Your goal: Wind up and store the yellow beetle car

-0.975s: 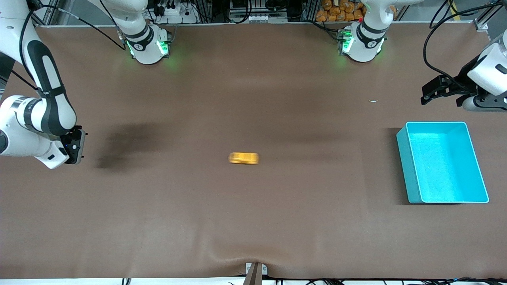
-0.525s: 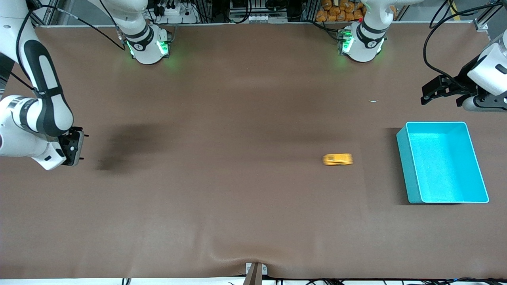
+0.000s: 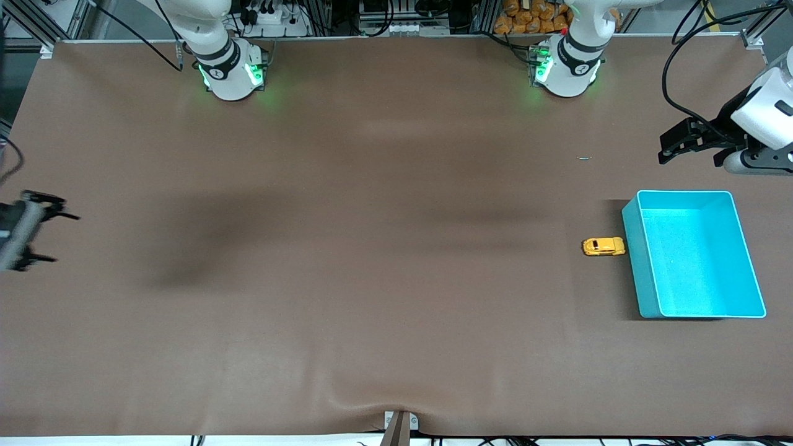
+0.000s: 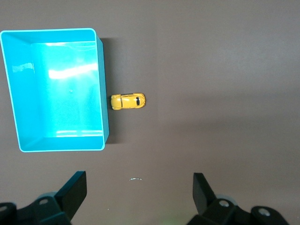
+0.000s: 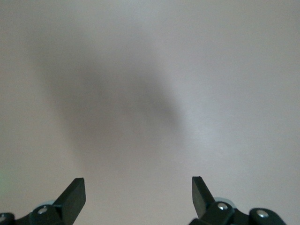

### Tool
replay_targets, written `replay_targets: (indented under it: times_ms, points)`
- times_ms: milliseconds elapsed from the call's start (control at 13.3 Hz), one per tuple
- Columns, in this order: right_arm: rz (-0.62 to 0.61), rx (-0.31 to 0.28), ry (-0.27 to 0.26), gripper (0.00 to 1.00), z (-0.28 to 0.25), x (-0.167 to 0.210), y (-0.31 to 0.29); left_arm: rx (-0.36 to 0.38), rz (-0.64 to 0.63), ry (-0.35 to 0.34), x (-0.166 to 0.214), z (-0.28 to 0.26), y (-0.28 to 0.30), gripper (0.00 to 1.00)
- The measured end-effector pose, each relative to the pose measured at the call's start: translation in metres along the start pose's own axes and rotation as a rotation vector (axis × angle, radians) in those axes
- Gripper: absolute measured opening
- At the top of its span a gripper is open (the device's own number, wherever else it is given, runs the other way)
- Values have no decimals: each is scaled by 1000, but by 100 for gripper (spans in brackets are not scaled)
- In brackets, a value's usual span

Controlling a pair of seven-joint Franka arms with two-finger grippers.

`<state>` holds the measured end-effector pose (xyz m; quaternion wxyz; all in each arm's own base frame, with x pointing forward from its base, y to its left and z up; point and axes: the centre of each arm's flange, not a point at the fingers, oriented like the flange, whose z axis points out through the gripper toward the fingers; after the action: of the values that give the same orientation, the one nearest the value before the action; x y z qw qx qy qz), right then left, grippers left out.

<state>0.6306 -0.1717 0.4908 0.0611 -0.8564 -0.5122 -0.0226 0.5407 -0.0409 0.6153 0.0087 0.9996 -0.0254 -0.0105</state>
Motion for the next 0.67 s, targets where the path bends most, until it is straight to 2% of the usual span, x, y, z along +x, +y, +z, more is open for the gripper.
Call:
replay_targets:
  times_ms: [225,450,675]
  points:
    - [249,-98,52,100,-86,27,-27,0,0,-1,0,0,0,100]
    - [439,-79,58,100,-120,66,-60,-1,-8,-11,2,6,-5,100]
    - [686,-72,71,100,-136,79,-75,-5,-48,-52,13,28,-28,100]
